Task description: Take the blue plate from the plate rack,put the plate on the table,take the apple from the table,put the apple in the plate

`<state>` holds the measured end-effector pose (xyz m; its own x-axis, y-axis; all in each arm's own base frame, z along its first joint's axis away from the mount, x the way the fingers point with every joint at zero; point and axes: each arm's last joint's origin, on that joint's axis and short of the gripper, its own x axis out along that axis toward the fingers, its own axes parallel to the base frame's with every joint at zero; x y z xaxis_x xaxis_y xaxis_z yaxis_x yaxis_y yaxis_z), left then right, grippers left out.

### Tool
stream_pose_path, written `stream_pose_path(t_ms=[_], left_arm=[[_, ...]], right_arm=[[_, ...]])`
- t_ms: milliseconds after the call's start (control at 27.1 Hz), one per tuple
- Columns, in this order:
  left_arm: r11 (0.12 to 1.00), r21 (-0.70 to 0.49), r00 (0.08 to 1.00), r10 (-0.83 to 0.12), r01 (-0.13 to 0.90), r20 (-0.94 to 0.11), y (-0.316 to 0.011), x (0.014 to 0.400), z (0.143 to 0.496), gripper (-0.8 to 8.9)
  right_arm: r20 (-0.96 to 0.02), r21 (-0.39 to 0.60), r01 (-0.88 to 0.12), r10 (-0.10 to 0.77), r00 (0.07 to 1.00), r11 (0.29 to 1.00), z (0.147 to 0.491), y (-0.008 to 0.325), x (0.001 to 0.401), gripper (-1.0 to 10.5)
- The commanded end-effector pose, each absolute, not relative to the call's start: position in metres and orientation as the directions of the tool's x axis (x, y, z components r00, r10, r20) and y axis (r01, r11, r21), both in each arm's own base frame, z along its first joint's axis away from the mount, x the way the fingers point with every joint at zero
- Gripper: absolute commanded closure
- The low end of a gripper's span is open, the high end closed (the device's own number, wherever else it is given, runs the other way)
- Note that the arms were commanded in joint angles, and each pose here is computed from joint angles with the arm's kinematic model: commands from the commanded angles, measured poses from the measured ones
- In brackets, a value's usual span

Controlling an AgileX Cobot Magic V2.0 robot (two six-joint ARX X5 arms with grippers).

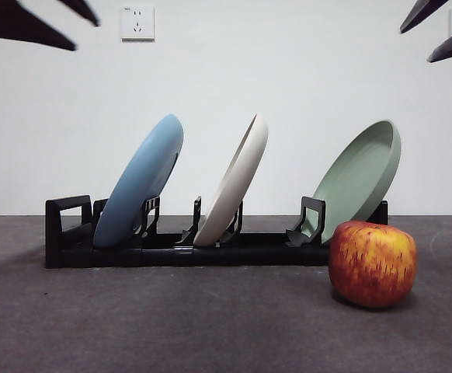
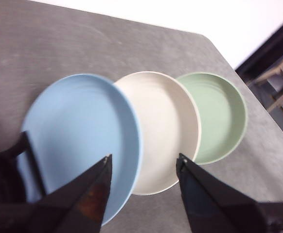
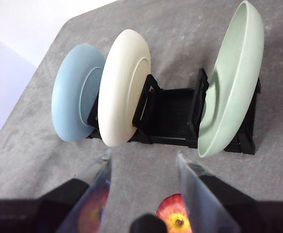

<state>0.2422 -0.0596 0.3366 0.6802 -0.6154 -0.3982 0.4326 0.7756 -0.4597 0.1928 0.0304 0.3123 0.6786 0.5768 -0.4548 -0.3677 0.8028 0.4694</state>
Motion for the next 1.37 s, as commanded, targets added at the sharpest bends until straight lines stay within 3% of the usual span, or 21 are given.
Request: stream_pose_path(t_ms=[37, 295, 517, 923, 960, 1034, 1219, 1367], left_arm=[[0.781, -0.429, 0.651, -0.62, 0.454, -0.438, -0.073, 0.261, 0.339, 5.88], [0.82, -0.349, 0.584, -0.569, 0.454, -0.578, -0.108, 0.3, 0.337, 5.88], [0.825, -0.327, 0.543, -0.553, 0.46, -0.632, -0.133, 0.323, 0.32, 5.88], [0.853, -0.303, 0.507, -0.502, 0.425, -0.701, -0.144, 0.338, 0.29, 5.98], [0.852, -0.303, 0.506, -0.502, 0.426, -0.701, -0.145, 0.338, 0.29, 6.25], [0.834, -0.286, 0.495, -0.52, 0.472, -0.696, -0.147, 0.337, 0.291, 8.37], [0.828, -0.278, 0.508, -0.528, 0.488, -0.681, -0.147, 0.332, 0.3, 8.21], [0.812, -0.266, 0.55, -0.555, 0.519, -0.624, -0.143, 0.311, 0.331, 8.21]], right_arm=[[-0.449, 0.459, -0.381, 0.58, 0.68, 0.802, 0.314, 0.031, 0.193, 7.2], [-0.449, 0.46, -0.381, 0.58, 0.68, 0.802, 0.314, 0.031, 0.193, 7.2], [-0.45, 0.459, -0.38, 0.579, 0.68, 0.803, 0.314, 0.031, 0.193, 7.2], [-0.451, 0.458, -0.379, 0.577, 0.681, 0.804, 0.314, 0.031, 0.193, 7.2], [-0.451, 0.458, -0.378, 0.577, 0.681, 0.804, 0.314, 0.031, 0.193, 7.2], [-0.456, 0.458, -0.373, 0.573, 0.681, 0.807, 0.313, 0.031, 0.193, 7.3], [-0.467, 0.46, -0.367, 0.572, 0.675, 0.809, 0.312, 0.03, 0.192, 7.2], [-0.468, 0.46, -0.368, 0.573, 0.673, 0.808, 0.312, 0.03, 0.192, 7.3]])
